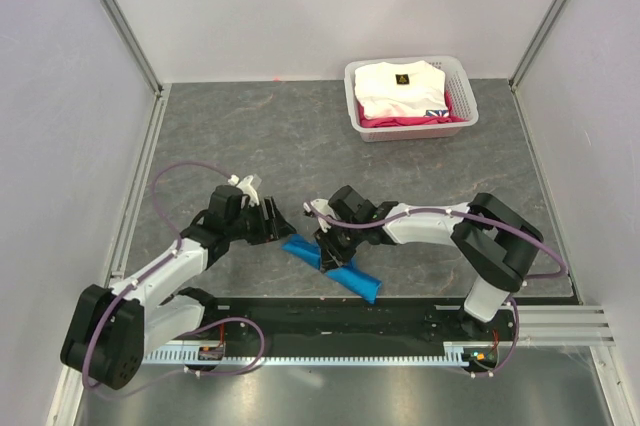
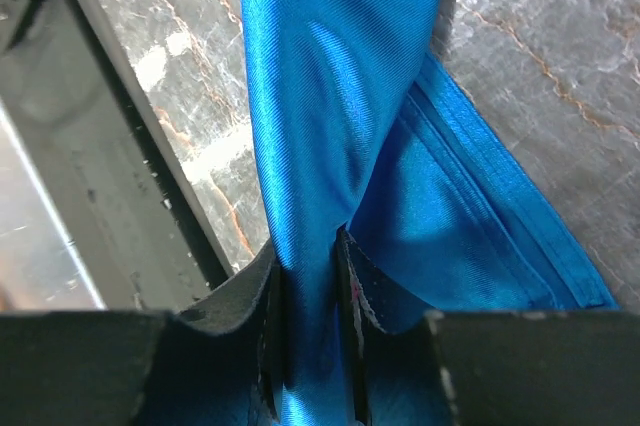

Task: Fold the napkin, place the utensils inside, and roll it up
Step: Roll the napkin with the utensil

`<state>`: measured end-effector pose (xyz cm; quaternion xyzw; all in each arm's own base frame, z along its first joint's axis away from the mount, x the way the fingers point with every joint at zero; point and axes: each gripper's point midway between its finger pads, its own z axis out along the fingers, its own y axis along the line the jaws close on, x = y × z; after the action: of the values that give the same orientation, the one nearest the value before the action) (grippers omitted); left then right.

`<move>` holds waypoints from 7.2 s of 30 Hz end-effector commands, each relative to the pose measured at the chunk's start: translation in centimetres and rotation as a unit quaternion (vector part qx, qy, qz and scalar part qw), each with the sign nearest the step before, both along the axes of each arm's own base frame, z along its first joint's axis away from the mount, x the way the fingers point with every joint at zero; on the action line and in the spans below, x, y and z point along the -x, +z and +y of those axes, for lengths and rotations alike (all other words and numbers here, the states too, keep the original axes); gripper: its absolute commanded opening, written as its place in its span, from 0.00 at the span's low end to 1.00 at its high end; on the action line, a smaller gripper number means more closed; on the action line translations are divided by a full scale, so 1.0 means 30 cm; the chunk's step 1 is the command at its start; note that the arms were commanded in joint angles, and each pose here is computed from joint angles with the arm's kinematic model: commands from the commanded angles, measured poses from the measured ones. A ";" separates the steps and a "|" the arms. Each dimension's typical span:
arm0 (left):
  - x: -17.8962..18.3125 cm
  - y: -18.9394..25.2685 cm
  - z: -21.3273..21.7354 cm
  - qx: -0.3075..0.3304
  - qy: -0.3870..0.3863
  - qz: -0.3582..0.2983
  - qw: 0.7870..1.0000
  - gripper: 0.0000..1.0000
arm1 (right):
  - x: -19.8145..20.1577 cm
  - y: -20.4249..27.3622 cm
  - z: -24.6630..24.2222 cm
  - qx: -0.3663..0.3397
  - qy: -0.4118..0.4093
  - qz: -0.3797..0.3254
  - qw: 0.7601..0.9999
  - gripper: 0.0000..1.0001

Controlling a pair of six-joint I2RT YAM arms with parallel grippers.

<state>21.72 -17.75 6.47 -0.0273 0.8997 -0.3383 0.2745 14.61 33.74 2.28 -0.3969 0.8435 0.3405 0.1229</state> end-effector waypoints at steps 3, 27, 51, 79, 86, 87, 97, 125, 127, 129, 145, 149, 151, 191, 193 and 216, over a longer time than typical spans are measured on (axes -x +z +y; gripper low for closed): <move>-0.011 0.004 -0.030 0.031 -0.017 -0.031 0.999 0.65 | 0.036 -0.005 0.001 -0.054 0.032 0.084 0.994 0.28; -0.016 -0.088 -0.098 0.073 -0.043 0.026 0.996 0.02 | -0.113 0.019 -0.037 -0.025 -0.008 0.059 0.998 0.61; -0.045 -0.130 -0.111 0.032 -0.052 0.126 0.990 0.02 | -0.058 0.069 -0.013 0.181 -0.015 -0.335 0.925 0.69; -0.052 -0.081 -0.131 0.042 -0.095 0.093 0.990 0.23 | -0.001 -0.125 -0.078 0.197 0.064 -0.183 0.961 0.39; -0.098 -0.031 -0.039 -0.019 -0.024 0.039 0.999 0.69 | 0.060 -0.147 -0.083 0.169 0.072 -0.087 0.979 0.27; -0.113 -0.008 -0.015 -0.031 -0.004 0.016 0.999 0.72 | 0.062 -0.136 -0.078 0.160 0.071 -0.080 0.981 0.26; -0.032 0.020 0.007 0.008 0.004 -0.040 0.999 0.71 | 0.030 -0.042 -0.039 0.051 0.055 0.039 0.996 0.24; -0.018 -0.131 -0.074 0.055 -0.045 0.018 0.997 0.09 | -0.097 -0.060 -0.010 -0.033 0.028 0.190 0.981 0.25; -0.029 -0.135 -0.071 0.046 -0.040 0.025 0.998 0.02 | -0.128 -0.013 -0.008 -0.029 0.018 0.159 0.987 0.26; -0.028 -0.145 -0.068 0.038 -0.037 0.046 0.998 0.02 | -0.161 0.011 -0.017 -0.005 0.002 0.121 0.993 0.30; -0.023 -0.182 -0.091 0.020 -0.064 0.140 0.988 0.02 | -0.149 0.101 -0.023 0.138 -0.010 -0.274 0.952 0.74; -0.027 -0.179 -0.096 0.024 -0.066 0.143 0.987 0.02 | -0.120 0.035 -0.015 0.165 0.024 -0.283 0.945 0.75; -0.031 -0.171 -0.099 0.025 -0.068 0.138 0.988 0.02 | -0.118 0.015 -0.015 0.170 0.027 -0.280 0.944 0.74; -0.070 -0.062 -0.105 0.057 -0.062 0.028 0.996 0.35 | -0.089 -0.050 -0.016 -0.003 0.062 0.122 0.991 0.20; -0.066 -0.092 -0.103 0.052 -0.060 0.043 0.996 0.22 | -0.097 -0.053 -0.014 -0.003 0.060 0.125 0.990 0.21; -0.083 -0.196 -0.129 0.021 -0.096 0.173 0.980 0.02 | -0.209 0.099 -0.053 0.172 0.008 -0.266 0.949 0.86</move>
<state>25.08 -22.61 2.28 -0.0123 0.9098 -0.4010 0.1061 18.32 34.64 6.23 -0.5021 0.8158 0.1752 0.2272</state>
